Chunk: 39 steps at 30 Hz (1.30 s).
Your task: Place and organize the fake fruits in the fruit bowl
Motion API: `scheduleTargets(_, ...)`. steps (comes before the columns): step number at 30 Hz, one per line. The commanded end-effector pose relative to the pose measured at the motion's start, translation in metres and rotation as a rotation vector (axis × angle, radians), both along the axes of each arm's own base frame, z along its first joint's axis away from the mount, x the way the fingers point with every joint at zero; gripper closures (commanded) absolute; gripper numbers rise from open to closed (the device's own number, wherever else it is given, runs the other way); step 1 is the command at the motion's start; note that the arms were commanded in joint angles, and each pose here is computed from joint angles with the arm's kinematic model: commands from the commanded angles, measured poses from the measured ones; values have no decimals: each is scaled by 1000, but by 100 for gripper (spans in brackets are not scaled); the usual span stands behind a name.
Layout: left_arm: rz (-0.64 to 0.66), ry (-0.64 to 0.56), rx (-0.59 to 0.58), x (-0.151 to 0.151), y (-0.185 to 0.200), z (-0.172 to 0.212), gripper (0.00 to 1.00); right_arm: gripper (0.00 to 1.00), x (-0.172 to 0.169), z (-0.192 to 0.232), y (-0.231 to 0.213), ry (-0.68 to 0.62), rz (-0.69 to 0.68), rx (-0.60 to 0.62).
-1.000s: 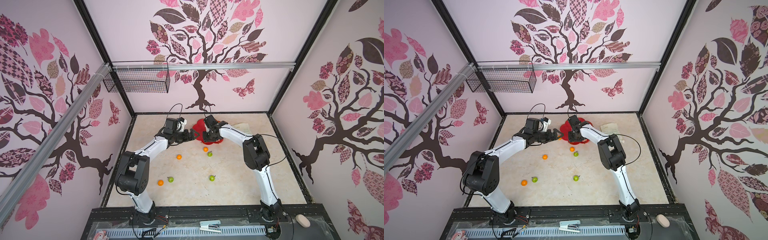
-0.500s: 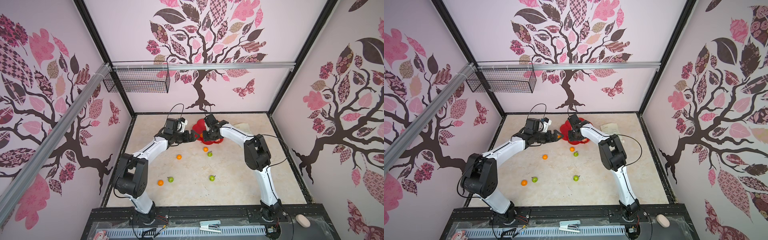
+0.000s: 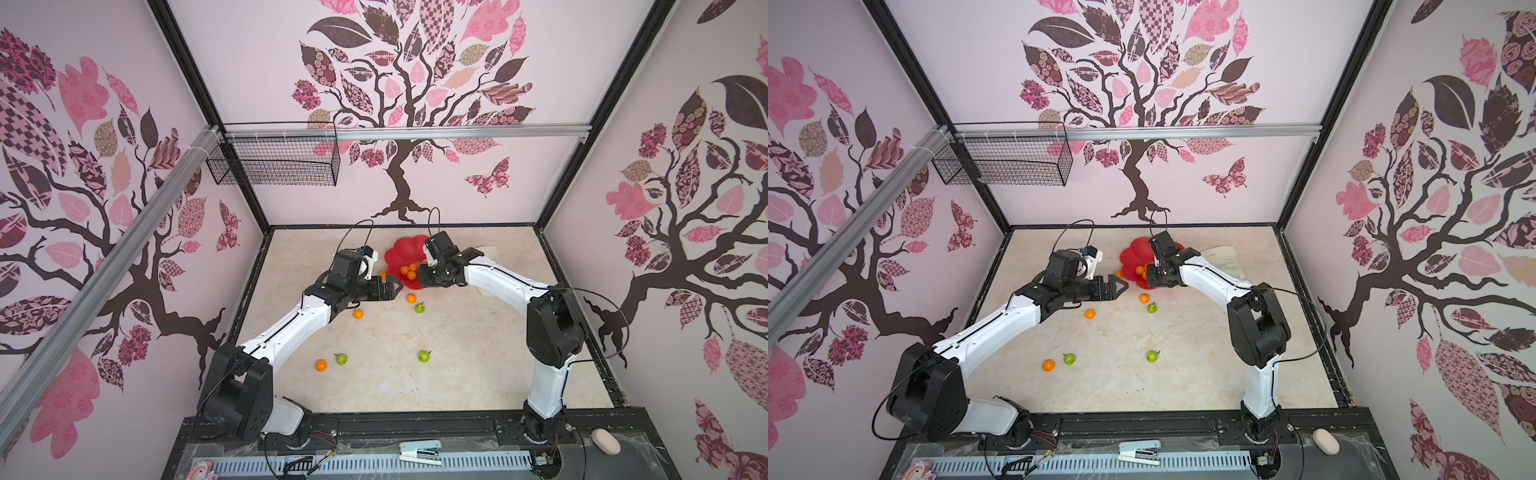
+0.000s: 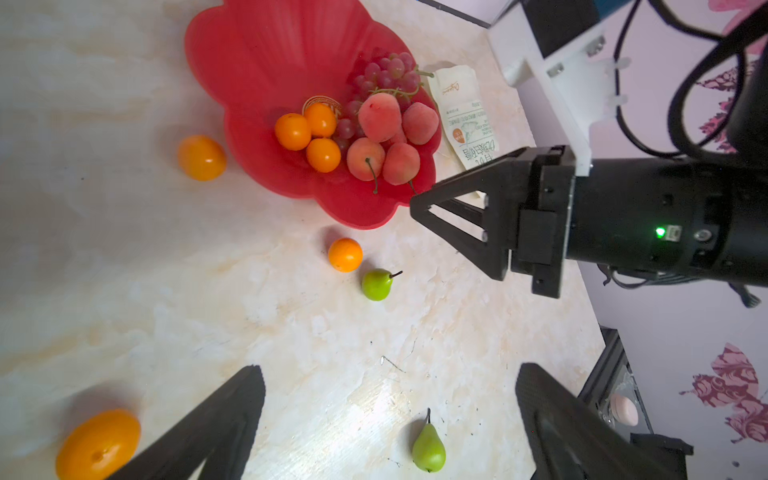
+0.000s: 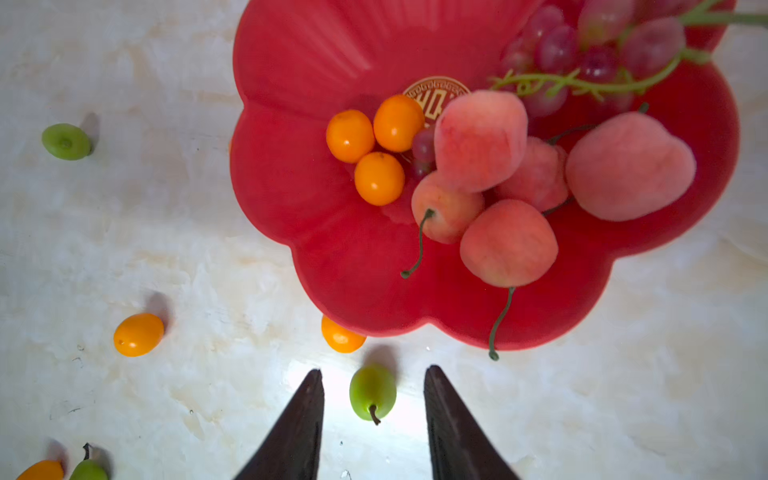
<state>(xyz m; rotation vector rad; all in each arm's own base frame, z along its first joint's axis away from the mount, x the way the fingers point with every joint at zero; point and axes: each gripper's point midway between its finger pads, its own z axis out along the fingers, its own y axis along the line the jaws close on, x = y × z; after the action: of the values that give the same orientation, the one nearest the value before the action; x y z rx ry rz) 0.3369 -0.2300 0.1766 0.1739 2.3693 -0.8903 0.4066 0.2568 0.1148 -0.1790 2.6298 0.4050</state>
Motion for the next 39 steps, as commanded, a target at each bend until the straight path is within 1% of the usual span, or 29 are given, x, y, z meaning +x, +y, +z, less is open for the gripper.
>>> scheduleTargets(1, 70, 17, 1, -10, 11, -11, 2, 58, -14, 6, 3, -1, -3, 47)
scheduleTargets(5, 106, 10, -15, -19, 17, -16, 2, 58, -23, -12, 5, 34, -11, 71)
scheduleTargets(14, 116, 17, -30, -28, 16, -29, 1, 58, -21, -32, 23, 70, 11, 96)
scheduleTargets(18, 120, 25, -41, -29, 15, -32, 2, 58, -16, -38, 27, 77, 16, 92)
scheduleTargets(25, 123, 46, -100, -26, 7, -34, 2, 58, -7, -50, 35, 97, 32, 78)
scheduleTargets(39, 122, 50, -113, -26, 6, -37, 2, 57, -3, -71, 43, 133, 53, 55)
